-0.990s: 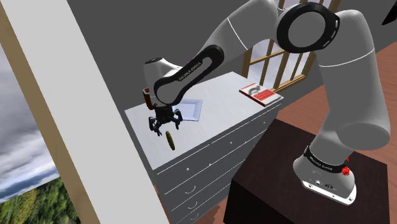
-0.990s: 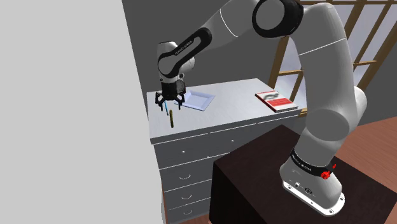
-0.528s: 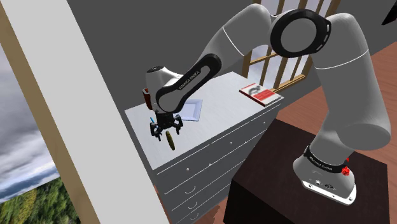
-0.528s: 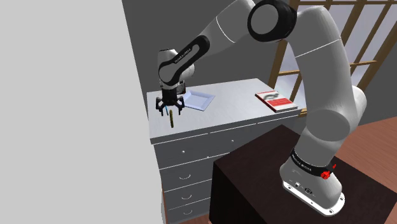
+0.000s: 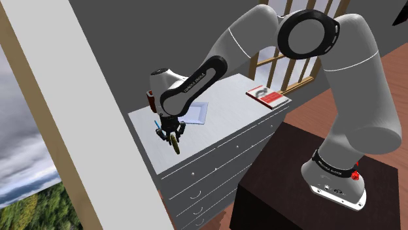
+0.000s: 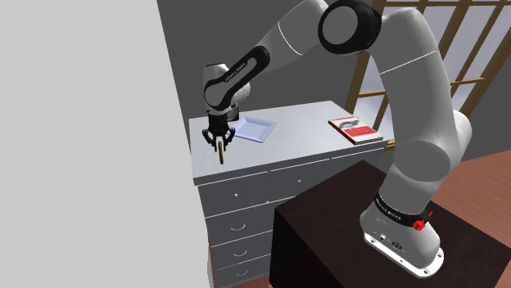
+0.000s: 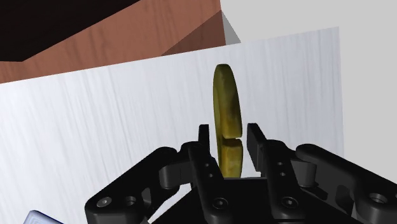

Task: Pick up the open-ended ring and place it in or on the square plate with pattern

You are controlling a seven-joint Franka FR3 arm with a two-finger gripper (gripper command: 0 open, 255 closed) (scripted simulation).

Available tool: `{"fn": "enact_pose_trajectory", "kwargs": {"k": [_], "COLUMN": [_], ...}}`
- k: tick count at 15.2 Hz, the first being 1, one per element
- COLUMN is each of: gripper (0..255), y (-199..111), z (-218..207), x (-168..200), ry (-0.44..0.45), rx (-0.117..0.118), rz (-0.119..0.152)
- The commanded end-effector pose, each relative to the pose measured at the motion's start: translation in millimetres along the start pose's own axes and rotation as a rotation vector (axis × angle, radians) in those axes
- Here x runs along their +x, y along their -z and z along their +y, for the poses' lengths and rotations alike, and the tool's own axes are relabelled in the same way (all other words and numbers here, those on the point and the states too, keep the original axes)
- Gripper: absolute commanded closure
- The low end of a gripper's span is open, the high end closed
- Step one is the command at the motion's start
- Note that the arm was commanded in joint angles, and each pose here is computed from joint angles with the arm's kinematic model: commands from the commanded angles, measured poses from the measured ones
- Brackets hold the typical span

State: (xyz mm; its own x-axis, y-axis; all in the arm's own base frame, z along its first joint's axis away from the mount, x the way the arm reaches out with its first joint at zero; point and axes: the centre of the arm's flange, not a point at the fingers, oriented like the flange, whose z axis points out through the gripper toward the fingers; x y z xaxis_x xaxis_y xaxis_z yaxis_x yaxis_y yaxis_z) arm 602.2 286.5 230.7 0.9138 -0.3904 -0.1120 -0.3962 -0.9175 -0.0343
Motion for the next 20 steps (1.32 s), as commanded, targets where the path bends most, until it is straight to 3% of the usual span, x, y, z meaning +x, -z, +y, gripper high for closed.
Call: {"fn": "enact_pose_trajectory", "kwargs": {"k": [1,8,20], "gripper": [255,255,255], "y": [0,0,63], "z": [0,0,-2], "x": [0,0,-7], "ry": [0.0,0.0,0.0], "rx": [0.0,0.0,0.0], "rz": [0.0,0.0,0.0]}}
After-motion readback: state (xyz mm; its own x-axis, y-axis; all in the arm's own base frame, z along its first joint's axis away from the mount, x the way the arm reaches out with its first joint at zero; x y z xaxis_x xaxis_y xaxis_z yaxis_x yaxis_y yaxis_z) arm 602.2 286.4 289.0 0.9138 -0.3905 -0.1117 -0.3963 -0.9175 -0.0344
